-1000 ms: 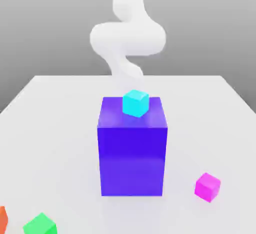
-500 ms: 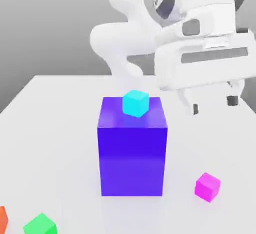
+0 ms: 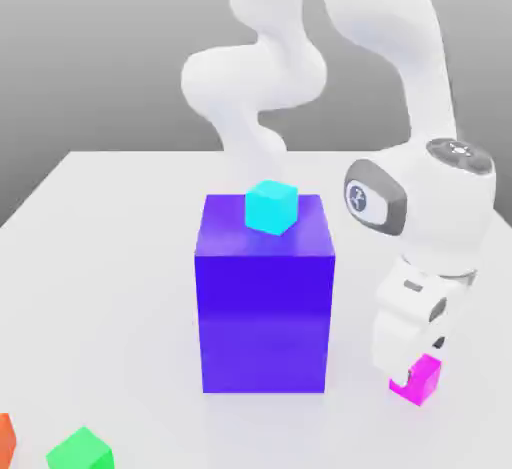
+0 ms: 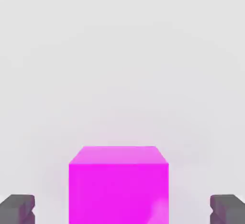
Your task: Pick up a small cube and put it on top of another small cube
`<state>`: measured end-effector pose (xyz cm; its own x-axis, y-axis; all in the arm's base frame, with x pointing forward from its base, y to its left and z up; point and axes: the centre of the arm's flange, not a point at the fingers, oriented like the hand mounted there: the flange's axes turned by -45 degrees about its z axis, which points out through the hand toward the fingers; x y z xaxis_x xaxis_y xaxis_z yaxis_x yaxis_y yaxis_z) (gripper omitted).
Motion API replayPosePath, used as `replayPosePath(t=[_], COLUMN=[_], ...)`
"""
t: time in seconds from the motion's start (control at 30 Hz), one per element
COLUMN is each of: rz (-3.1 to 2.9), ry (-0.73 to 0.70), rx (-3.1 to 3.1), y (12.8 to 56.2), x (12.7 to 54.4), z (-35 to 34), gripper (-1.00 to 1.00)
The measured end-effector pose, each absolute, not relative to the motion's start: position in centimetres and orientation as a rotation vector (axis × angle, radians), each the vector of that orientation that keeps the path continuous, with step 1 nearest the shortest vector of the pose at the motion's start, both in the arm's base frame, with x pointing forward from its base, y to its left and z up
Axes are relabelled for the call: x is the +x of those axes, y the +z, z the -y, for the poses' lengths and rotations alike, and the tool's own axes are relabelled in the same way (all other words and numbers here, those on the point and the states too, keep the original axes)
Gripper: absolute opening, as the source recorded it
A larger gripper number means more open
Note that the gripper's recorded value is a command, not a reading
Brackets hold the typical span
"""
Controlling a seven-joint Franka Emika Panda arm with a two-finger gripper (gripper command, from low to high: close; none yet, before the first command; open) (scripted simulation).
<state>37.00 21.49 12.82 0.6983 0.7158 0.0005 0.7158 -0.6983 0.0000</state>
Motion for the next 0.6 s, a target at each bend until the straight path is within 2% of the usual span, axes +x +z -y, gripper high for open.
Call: replayPosePath(t=[0.23,0.4,0.6], rz=[1.221,1.221,0.787], ry=[0.000,0.000,0.006], rx=[-2.895,-2.896,-3.041], y=[12.9,17.8,20.3], x=[37.0,37.0,44.2], z=[-21.5,-21.5,-12.8], gripper=[-1.00,-1.00,-1.00])
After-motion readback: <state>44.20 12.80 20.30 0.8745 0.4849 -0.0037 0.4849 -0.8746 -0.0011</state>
